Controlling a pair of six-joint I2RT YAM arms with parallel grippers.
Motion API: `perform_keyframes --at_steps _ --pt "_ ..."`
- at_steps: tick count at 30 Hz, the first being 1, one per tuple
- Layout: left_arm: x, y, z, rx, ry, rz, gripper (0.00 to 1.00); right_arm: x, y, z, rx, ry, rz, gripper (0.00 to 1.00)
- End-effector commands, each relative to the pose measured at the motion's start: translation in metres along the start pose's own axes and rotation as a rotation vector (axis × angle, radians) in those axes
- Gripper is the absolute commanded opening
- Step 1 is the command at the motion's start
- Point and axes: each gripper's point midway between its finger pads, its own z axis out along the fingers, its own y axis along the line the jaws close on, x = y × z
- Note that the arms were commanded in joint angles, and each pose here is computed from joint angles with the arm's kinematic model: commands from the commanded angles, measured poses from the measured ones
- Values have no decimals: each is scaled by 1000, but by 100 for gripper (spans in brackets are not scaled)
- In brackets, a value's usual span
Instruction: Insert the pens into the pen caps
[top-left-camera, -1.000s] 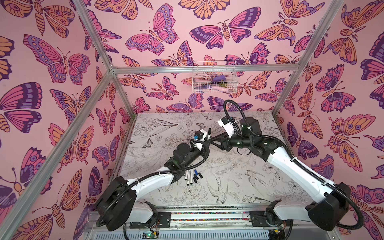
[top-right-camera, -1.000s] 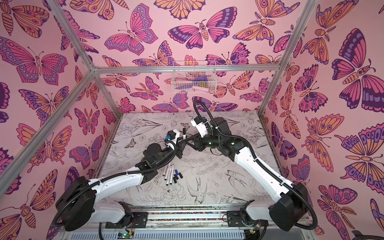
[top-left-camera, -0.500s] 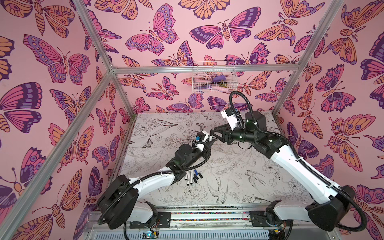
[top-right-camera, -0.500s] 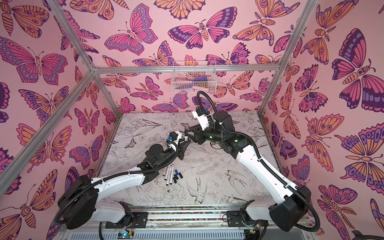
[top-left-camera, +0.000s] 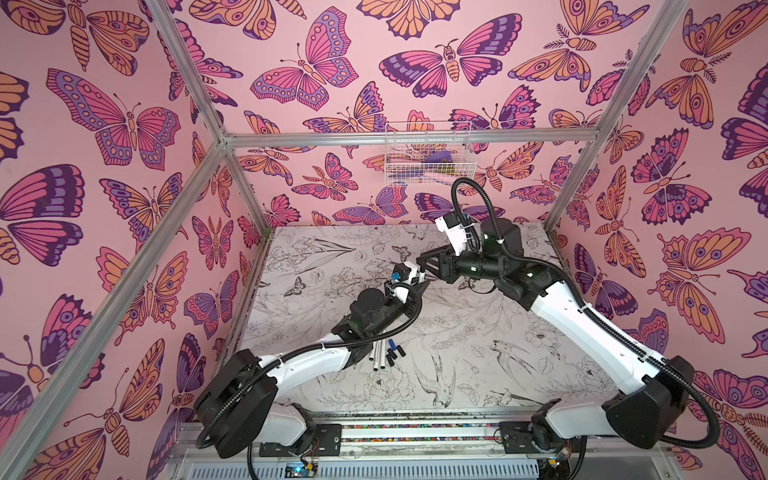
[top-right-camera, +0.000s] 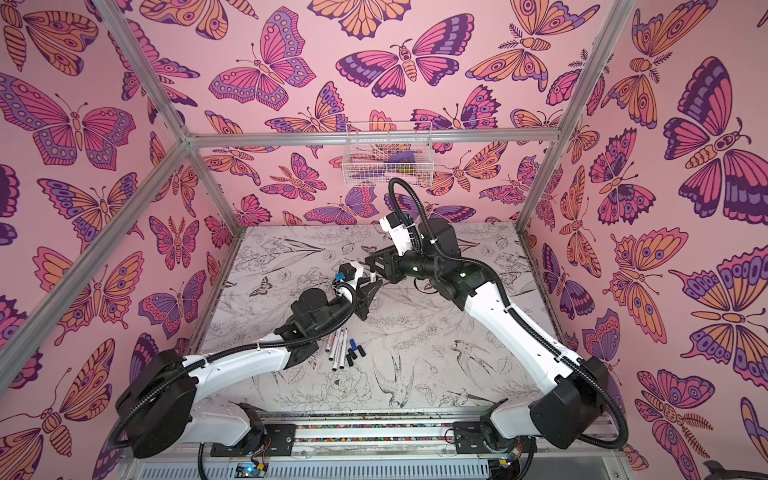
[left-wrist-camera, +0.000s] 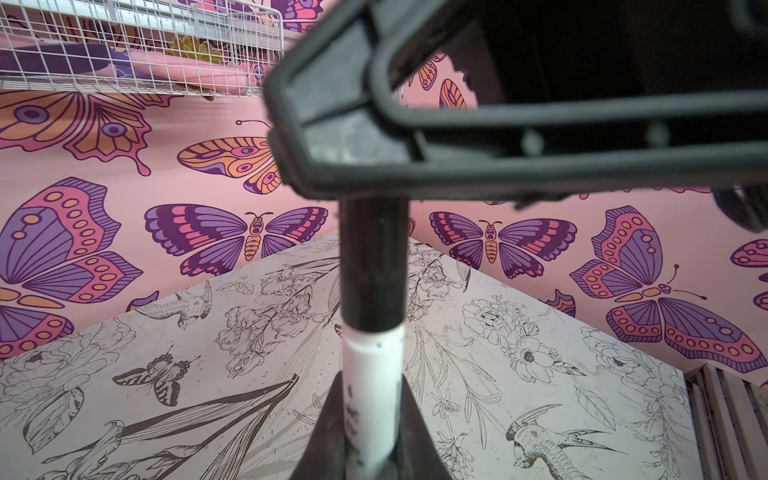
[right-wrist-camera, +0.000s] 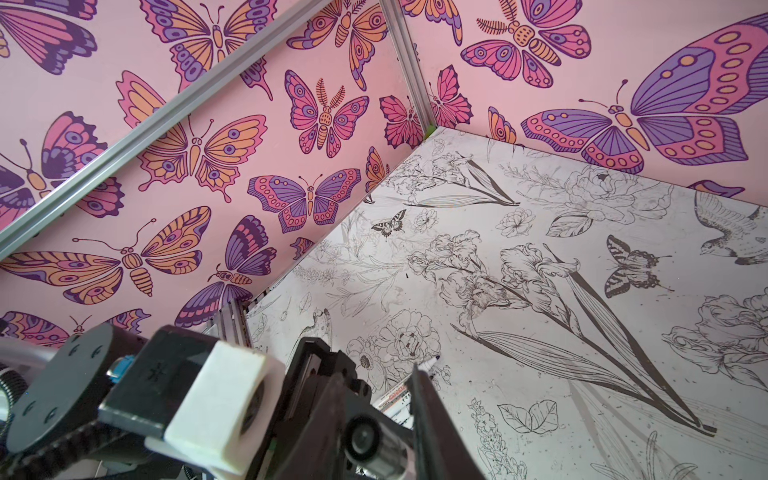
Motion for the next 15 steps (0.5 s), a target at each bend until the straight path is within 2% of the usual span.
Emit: perform_keyframes --at_steps 1,3,11,15 --pt "-8 -7 0 26 -33 -6 0 0 6 2 -20 -2 -3 21" --pt "-14 -8 1 31 -46 -2 0 3 5 2 -15 5 1 16" --pt "-70 -12 -5 28 -163 111 0 24 -11 5 47 56 60 11" --pt "-87 -18 -4 51 -174 149 0 38 -15 6 56 82 84 11"
